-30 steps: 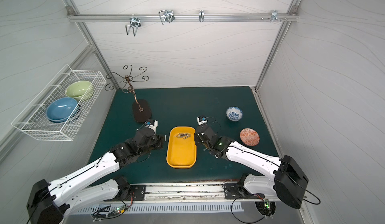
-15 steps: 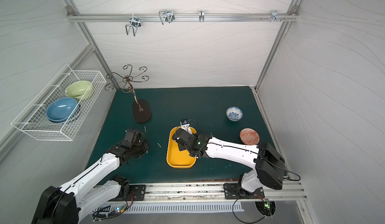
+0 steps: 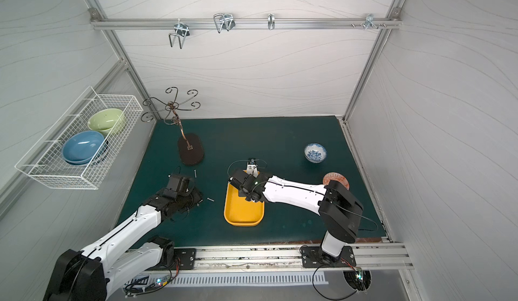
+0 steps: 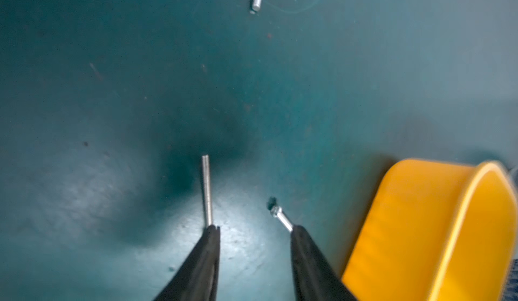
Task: Take out the screws from the storage box
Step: Place the screw at the center of the board, then pick up the screw from the storage box.
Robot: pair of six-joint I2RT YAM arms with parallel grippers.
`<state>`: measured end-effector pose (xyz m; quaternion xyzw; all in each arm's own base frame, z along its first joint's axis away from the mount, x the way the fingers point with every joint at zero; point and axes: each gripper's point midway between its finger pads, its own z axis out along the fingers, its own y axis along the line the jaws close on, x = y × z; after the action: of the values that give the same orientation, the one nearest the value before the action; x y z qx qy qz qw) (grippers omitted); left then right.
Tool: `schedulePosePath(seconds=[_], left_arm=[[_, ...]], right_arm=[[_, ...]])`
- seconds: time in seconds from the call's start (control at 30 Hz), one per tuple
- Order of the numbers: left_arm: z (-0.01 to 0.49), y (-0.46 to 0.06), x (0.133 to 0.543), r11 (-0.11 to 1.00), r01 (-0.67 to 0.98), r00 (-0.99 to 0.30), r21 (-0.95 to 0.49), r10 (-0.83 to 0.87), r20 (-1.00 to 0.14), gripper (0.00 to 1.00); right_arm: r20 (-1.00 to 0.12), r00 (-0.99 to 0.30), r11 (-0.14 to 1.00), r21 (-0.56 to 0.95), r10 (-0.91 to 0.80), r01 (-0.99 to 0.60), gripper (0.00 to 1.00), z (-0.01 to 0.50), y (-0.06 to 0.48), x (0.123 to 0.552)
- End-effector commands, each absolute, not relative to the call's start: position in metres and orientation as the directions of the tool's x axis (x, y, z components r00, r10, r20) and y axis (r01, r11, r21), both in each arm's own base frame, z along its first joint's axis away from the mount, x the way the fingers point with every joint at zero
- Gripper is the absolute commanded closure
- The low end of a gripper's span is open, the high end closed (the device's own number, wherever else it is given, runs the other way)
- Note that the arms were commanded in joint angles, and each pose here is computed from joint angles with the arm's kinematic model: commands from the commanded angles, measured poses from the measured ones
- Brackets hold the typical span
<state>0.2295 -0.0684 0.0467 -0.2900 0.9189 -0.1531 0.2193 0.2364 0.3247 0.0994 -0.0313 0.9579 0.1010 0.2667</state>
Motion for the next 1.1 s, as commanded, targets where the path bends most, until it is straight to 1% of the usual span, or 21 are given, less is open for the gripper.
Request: schedulePosePath(seconds=[0.0,0.07,0.1,0.13,0.27,0.37,0.4,0.5,0.67,0.8,0.87,1.0,1.07], left_arm=[[0.056,-0.062,0.233,0.782,-0.477,-0.715,-0.402,-0.611,-0.341,0.49],[0.057,-0.06,0.232,0.782,-0.479,-0.709,-0.399,-0.613,-0.35,0.48],[0.058,-0.059,0.232,0.782,-0.48,-0.707,-0.398,-0.613,-0.353,0.47],[0.059,-0.059,0.231,0.781,-0.479,-0.704,-0.4,-0.614,-0.357,0.47],[0.061,-0.058,0.231,0.781,-0.472,-0.698,-0.409,-0.615,-0.367,0.46],[0.063,-0.059,0.231,0.78,-0.468,-0.695,-0.416,-0.616,-0.371,0.46],[0.063,-0.059,0.232,0.78,-0.467,-0.695,-0.417,-0.615,-0.373,0.46],[0.061,-0.059,0.232,0.78,-0.466,-0.697,-0.418,-0.614,-0.369,0.46],[0.06,-0.061,0.233,0.782,-0.461,-0.703,-0.42,-0.61,-0.364,0.46],[0.06,-0.062,0.233,0.781,-0.459,-0.704,-0.422,-0.61,-0.363,0.46],[0.06,-0.062,0.233,0.781,-0.457,-0.705,-0.424,-0.61,-0.362,0.46],[0.06,-0.063,0.233,0.781,-0.456,-0.705,-0.427,-0.609,-0.363,0.46],[0.06,-0.063,0.233,0.782,-0.454,-0.705,-0.427,-0.608,-0.364,0.46]], right_arm=[[-0.391,-0.917,0.965,0.262,0.08,-0.027,0.81,0.074,0.329,0.239],[-0.336,-0.936,0.956,0.293,0.105,0.002,0.85,0.064,0.333,0.244],[-0.322,-0.941,0.95,0.311,0.101,-0.005,0.86,0.06,0.337,0.246],[-0.312,-0.945,0.945,0.326,0.1,-0.007,0.84,0.057,0.341,0.248],[-0.312,-0.945,0.944,0.329,0.102,-0.006,0.72,0.048,0.347,0.253],[-0.316,-0.944,0.952,0.306,0.093,-0.009,0.65,0.044,0.348,0.257],[-0.319,-0.943,0.954,0.299,0.092,-0.008,0.64,0.043,0.348,0.258],[-0.329,-0.94,0.957,0.29,0.092,-0.008,0.64,0.041,0.347,0.263],[-0.318,-0.943,0.965,0.261,0.103,0.017,0.68,0.032,0.342,0.271],[-0.33,-0.939,0.973,0.228,0.101,0.025,0.68,0.029,0.335,0.275],[-0.344,-0.933,0.977,0.213,0.104,0.03,0.67,0.031,0.331,0.277],[-0.363,-0.927,0.983,0.183,0.097,0.031,0.6,0.03,0.326,0.28],[-0.359,-0.929,0.985,0.17,0.092,0.032,0.59,0.027,0.324,0.282]])
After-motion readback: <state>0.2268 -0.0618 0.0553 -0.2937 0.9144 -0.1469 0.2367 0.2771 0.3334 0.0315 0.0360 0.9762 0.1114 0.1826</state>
